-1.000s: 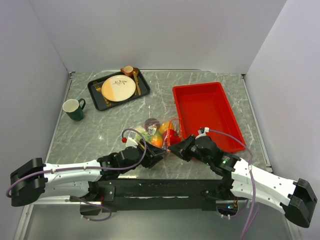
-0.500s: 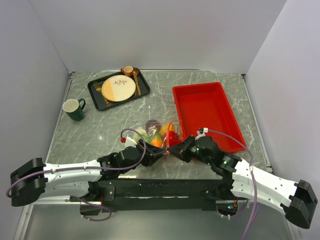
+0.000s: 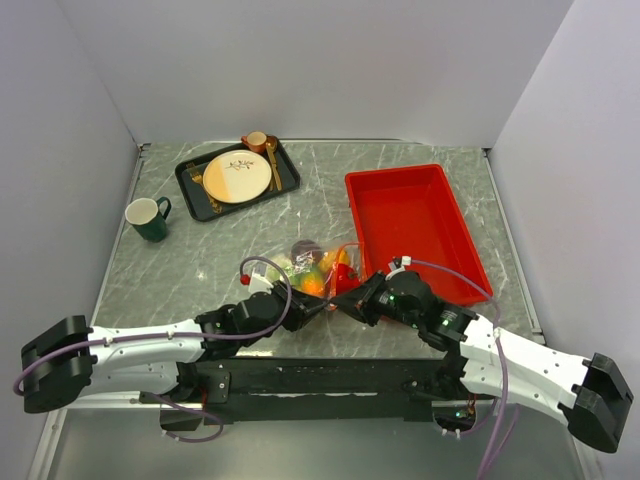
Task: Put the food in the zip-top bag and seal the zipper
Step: Zip the zipper food storage bag at the center of the board.
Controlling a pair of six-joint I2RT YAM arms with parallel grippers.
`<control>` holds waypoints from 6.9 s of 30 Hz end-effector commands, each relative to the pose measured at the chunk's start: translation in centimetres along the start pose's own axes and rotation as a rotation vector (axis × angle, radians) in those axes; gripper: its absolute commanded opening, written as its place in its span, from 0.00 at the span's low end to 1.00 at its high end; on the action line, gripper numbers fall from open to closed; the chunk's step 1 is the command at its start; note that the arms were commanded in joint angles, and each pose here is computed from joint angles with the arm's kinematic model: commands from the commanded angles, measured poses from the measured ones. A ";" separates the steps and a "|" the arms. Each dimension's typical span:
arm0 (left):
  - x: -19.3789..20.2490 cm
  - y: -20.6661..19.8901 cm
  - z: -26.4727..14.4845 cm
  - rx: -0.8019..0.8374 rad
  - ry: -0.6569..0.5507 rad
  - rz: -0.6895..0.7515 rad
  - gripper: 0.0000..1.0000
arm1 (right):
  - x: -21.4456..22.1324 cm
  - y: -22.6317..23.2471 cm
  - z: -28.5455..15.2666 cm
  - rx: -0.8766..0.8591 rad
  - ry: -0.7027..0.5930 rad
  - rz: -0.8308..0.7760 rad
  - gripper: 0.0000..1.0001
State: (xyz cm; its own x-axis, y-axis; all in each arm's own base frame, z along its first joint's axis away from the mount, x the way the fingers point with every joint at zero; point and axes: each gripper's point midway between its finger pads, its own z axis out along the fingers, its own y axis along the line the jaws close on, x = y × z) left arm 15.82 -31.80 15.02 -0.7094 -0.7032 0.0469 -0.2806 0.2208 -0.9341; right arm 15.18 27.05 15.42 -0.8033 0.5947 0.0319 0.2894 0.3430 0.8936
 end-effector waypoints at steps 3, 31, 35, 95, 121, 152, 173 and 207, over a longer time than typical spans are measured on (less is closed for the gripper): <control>-0.9 -1.8 0.5 0.036 -0.032 -0.021 0.01 | 0.8 2.2 -0.1 -0.058 0.040 0.000 0.00; 1.6 -0.3 -0.7 0.106 0.205 0.016 0.01 | -3.9 1.0 0.5 -0.007 -0.104 0.005 0.00; 1.9 -0.5 -0.7 0.117 0.222 0.037 0.01 | -4.5 0.7 0.6 0.001 -0.116 -0.002 0.00; -1.1 2.3 -4.5 0.107 0.319 0.186 0.01 | -13.1 1.7 -2.6 0.093 -0.447 -0.123 0.00; -2.3 -1.2 -4.4 0.159 0.269 0.217 0.01 | -7.6 1.1 -1.2 -0.017 -0.152 -0.072 0.43; -2.3 -2.4 -5.0 0.187 0.261 0.219 0.01 | -5.8 0.2 1.9 0.006 -0.122 -0.041 0.14; -4.4 0.4 -7.3 0.100 0.150 0.162 0.01 | -12.6 1.0 -1.6 0.005 -0.306 -0.058 0.00; -11.1 -10.4 -12.5 0.145 -0.278 0.369 0.83 | -12.2 17.6 1.6 0.140 -0.114 -0.784 0.00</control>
State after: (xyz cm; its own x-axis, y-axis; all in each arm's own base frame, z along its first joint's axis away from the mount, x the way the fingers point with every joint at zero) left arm 18.01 -20.18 29.43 -0.6127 -0.7185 -0.3291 0.1158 0.3303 -0.9367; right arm 31.33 26.00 32.17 -0.7250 0.2569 -0.6391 -0.2473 0.7689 0.5896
